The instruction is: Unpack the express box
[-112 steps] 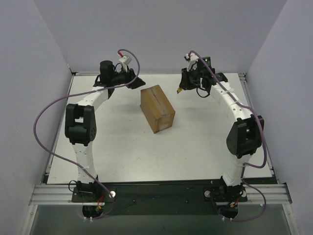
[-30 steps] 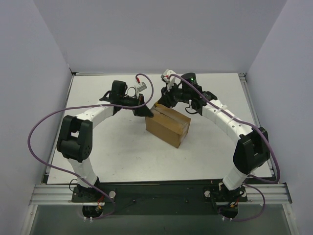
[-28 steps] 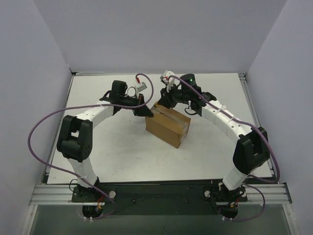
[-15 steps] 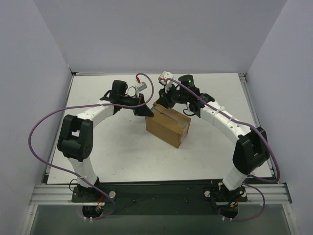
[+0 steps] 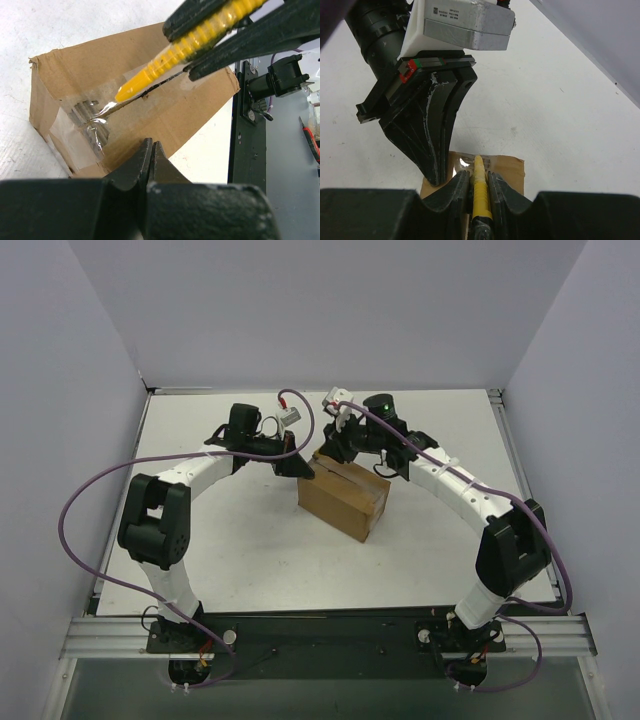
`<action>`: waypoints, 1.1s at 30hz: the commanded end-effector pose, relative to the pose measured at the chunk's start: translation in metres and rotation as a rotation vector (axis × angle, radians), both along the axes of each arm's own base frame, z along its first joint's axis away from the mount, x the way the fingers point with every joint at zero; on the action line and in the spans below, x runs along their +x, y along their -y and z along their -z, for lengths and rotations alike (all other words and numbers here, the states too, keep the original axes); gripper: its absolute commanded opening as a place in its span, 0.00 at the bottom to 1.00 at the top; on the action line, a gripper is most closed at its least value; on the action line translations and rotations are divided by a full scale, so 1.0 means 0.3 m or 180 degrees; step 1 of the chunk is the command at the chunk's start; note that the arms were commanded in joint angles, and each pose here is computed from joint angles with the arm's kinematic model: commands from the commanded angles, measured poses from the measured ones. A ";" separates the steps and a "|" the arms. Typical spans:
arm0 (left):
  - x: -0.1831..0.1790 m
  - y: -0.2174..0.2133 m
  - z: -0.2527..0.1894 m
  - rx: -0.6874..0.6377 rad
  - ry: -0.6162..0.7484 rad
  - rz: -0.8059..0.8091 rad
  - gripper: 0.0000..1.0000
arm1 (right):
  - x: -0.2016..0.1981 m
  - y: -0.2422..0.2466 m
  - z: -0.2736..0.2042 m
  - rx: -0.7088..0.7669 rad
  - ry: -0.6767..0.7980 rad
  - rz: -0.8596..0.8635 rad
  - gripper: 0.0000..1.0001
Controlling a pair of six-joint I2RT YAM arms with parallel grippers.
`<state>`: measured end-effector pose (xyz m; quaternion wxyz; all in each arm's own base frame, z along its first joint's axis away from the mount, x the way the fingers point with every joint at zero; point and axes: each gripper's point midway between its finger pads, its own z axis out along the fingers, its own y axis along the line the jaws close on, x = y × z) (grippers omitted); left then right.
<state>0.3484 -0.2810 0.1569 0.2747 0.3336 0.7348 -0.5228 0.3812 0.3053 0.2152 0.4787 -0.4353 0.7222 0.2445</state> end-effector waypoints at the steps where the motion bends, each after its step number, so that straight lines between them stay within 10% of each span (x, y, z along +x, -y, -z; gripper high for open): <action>1: 0.044 -0.005 0.025 0.0067 0.0074 -0.0073 0.00 | -0.020 -0.030 -0.028 0.0061 0.0065 -0.0090 0.00; 33: 0.074 -0.007 0.040 0.0083 -0.0009 -0.0217 0.00 | -0.061 0.082 -0.004 -0.0522 -0.0013 0.0439 0.00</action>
